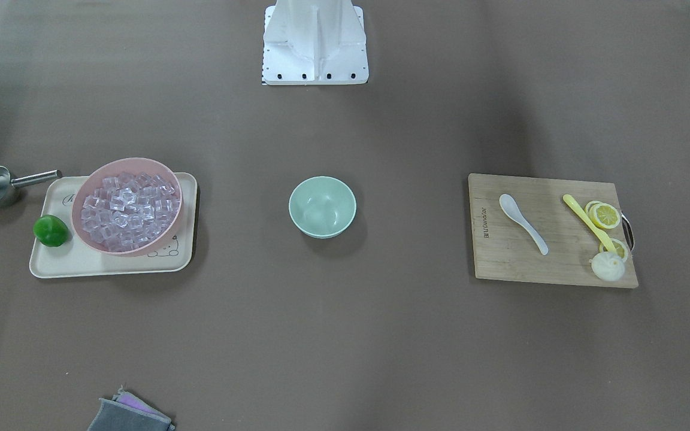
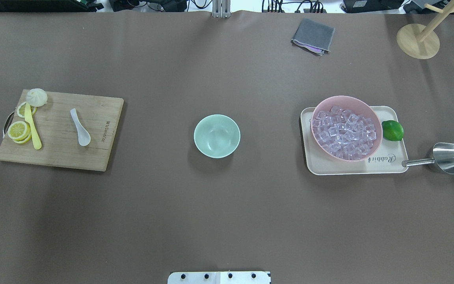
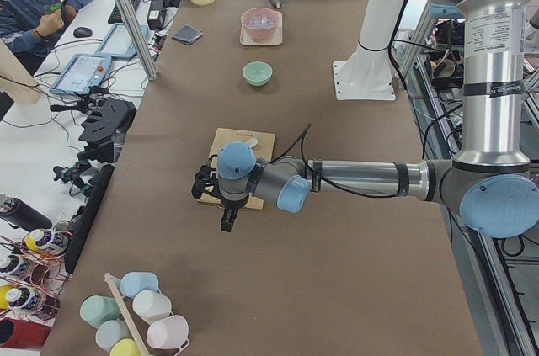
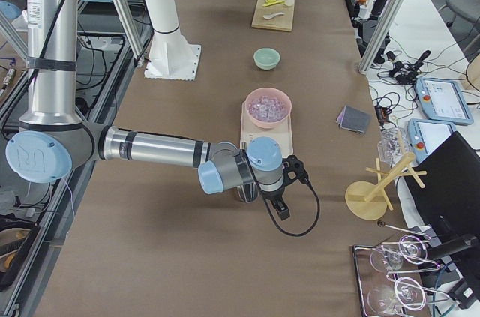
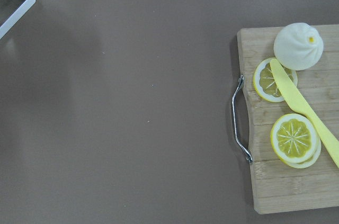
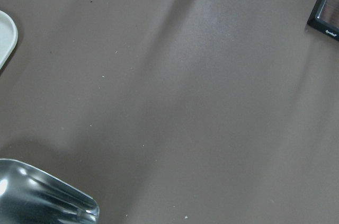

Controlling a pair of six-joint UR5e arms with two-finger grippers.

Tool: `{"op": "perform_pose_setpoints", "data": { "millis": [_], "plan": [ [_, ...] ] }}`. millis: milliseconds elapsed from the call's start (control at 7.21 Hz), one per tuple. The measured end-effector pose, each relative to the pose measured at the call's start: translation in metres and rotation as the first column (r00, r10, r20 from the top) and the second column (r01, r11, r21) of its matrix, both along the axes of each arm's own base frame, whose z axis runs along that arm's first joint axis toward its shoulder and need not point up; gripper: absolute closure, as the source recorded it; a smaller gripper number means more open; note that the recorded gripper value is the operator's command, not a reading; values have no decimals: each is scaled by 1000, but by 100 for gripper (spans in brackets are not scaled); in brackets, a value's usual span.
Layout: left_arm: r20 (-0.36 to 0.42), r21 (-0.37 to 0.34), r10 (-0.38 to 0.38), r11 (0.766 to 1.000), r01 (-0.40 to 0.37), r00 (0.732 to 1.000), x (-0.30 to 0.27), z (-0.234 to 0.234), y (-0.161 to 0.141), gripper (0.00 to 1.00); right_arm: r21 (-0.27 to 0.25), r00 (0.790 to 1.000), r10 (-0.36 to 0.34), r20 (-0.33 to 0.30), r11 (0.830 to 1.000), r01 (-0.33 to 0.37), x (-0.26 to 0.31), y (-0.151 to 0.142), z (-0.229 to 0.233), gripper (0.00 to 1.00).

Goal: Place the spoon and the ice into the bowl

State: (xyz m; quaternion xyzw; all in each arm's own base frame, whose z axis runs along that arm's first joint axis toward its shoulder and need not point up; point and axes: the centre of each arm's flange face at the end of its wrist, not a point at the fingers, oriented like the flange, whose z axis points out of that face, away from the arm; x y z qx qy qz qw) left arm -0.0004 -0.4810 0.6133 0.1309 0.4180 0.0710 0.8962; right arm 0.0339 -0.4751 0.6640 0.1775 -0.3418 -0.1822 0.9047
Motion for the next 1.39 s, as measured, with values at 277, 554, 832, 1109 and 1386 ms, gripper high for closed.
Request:
{"op": "perform_pose_setpoints", "data": {
  "millis": [277, 554, 832, 1109, 1386],
  "plan": [
    [-5, 62, -3, 998, 4, 1000, -1, 0, 1, 2, -2, 1000, 0, -2, 1000, 0, 0, 0, 1, 0],
    [-5, 73, -5, 997, 6, 1000, -1, 2, 3, 2, -4, 1000, 0, -1, 1000, 0, 0, 0, 1, 0],
    [-3, 67, -6, 998, 6, 1000, -1, 6, 4, 2, -1, 1000, -3, 11, 1000, 3, -1, 0, -1, 0],
    [-3, 60, -6, 998, 6, 1000, -1, 9, 5, 2, 5, 996, -33, 88, 999, 32, -7, 1, -10, 0],
    [-2, 58, -6, 998, 6, 1000, -1, 11, 5, 2, -11, 985, -32, 167, 999, 35, -15, 1, -25, 0]
  ]
}}
